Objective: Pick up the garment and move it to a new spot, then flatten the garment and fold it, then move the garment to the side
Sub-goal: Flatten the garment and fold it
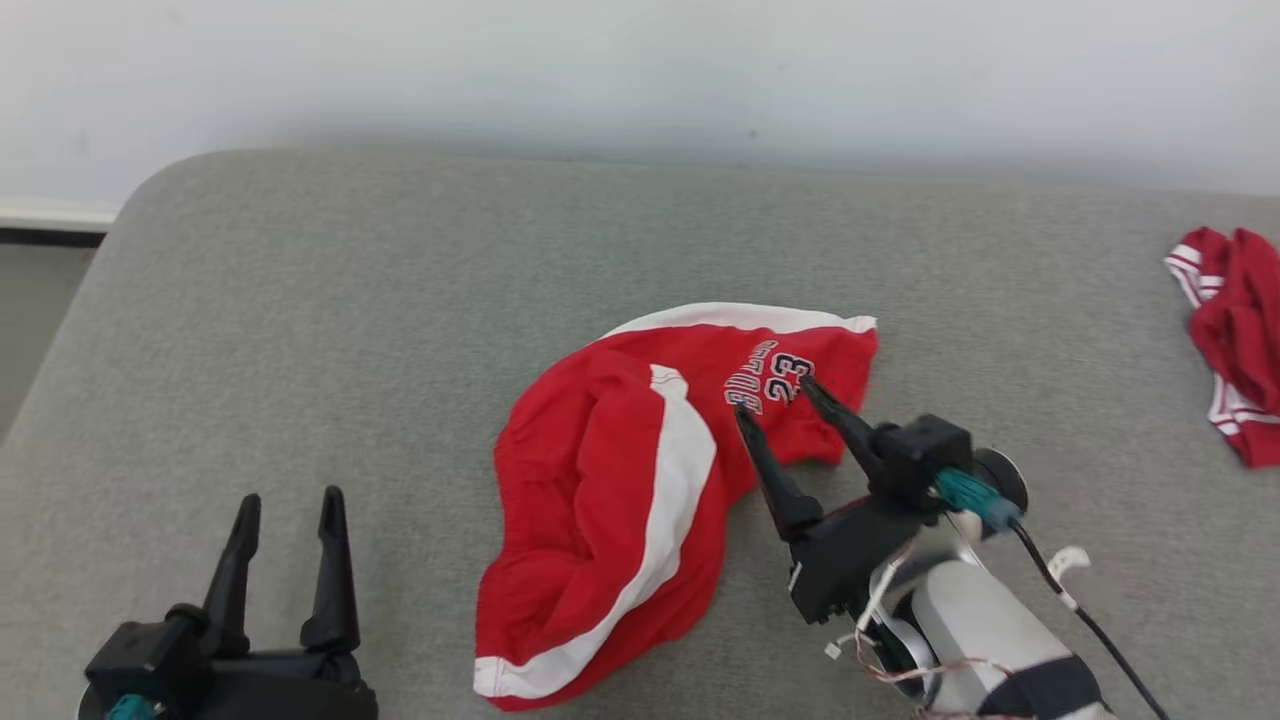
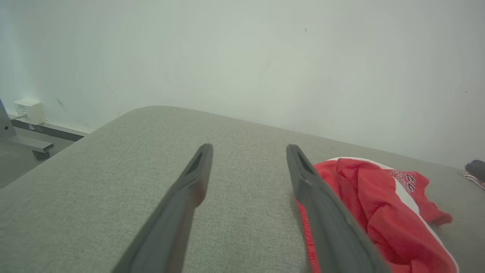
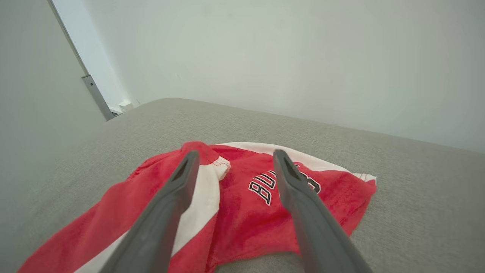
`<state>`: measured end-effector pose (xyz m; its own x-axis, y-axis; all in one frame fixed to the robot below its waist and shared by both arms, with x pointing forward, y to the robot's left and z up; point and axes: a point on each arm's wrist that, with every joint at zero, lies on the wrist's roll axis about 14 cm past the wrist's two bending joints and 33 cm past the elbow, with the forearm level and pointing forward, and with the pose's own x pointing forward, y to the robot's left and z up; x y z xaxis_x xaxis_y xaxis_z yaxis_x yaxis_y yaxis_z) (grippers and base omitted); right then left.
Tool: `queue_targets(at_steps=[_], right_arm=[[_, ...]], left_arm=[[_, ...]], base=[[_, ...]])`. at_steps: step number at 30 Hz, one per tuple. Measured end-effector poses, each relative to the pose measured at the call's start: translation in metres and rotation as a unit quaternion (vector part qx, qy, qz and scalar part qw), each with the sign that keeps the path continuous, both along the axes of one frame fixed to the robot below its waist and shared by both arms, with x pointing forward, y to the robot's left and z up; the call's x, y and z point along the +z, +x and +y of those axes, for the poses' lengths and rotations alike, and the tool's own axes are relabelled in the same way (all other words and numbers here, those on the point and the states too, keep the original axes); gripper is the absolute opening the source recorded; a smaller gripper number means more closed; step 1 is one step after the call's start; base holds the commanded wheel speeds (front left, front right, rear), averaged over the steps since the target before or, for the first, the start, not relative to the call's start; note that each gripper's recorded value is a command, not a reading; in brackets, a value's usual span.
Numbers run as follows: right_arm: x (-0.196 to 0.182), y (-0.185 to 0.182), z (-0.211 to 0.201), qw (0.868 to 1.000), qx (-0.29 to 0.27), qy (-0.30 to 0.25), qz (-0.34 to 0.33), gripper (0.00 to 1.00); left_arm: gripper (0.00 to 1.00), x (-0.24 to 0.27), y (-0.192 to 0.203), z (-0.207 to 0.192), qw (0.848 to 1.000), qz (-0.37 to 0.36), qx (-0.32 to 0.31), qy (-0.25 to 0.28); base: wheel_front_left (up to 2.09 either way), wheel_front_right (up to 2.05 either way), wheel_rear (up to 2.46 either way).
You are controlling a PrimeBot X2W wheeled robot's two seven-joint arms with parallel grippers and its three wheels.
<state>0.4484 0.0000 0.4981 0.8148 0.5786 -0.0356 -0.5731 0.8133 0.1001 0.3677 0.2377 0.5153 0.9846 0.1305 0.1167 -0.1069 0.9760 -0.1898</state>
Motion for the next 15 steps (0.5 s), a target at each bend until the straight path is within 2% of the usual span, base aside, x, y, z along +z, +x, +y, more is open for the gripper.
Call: queue_targets(at_steps=[7, 14, 15], right_arm=[[-0.023, 0.013, 0.045, 0.996, 0.066, -0.040, 0.039, 1.00], [-0.065, 0.015, 0.065, 0.988, 0.097, -0.075, 0.098, 1.00], [-0.071, 0.014, 0.067, 0.986, 0.098, -0.071, 0.111, 0.51]], left_arm=[[1.00, -0.004, -0.011, 0.015, 1.000, 0.008, 0.024, -0.004], [1.00, -0.013, -0.021, 0.030, 0.998, 0.024, 0.052, -0.013], [1.00, -0.014, -0.022, 0.032, 0.998, 0.026, 0.055, -0.014]], base=[[0.00, 0.00, 0.00], [0.00, 0.00, 0.00], [0.00, 0.00, 0.00]])
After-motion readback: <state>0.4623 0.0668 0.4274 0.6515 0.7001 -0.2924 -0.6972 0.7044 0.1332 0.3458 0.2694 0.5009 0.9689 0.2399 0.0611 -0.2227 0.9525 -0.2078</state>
